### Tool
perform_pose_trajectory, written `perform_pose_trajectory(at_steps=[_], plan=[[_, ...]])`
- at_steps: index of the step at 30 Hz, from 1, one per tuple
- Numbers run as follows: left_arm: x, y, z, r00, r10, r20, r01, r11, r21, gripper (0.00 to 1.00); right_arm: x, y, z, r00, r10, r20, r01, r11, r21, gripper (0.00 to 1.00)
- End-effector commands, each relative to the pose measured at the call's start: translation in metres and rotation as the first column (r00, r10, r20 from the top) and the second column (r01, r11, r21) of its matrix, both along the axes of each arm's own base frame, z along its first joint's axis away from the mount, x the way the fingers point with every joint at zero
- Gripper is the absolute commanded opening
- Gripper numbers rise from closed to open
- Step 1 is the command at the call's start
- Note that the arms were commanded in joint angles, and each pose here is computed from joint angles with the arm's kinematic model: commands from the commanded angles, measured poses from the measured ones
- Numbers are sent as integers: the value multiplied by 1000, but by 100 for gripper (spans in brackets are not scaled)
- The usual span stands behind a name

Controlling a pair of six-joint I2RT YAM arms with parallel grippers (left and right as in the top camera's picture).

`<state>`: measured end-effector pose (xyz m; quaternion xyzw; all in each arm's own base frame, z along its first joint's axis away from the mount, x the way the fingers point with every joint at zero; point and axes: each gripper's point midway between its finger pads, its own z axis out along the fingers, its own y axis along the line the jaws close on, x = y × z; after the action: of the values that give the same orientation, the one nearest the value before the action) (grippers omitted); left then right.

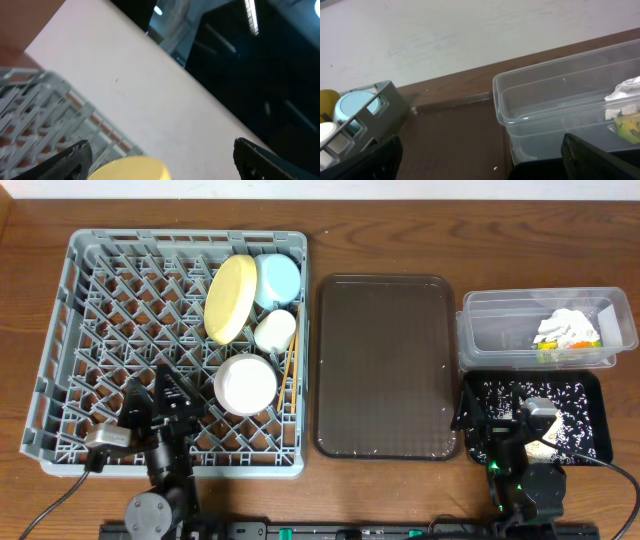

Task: Sort waste into correct bins and load items into the dishwasher rack

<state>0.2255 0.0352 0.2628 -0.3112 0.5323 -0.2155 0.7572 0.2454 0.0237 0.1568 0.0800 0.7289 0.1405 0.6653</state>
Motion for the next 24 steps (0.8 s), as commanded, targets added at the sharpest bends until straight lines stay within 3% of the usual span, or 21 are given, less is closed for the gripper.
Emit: perform_pose_trajectory(at_steps=[1,6,13,24], plan=[[6,-2,-20,999,-7,-37,8,1000,6,91,-1,2,0,1000,9,3,-9,1000,-18,99],[14,-2,-54,994,-8,-108,9,1000,12,91,-1,2,0,1000,9,3,-9,1000,-18,99],[16,-3,-101,953,-3,-303,13,999,29,91,-1,2,0,1000,9,3,-9,1000,-18,99],[14,-2,-119,925,5,-381,17,998,56,91,-1,2,0,1000,9,3,-9,1000,-18,99]])
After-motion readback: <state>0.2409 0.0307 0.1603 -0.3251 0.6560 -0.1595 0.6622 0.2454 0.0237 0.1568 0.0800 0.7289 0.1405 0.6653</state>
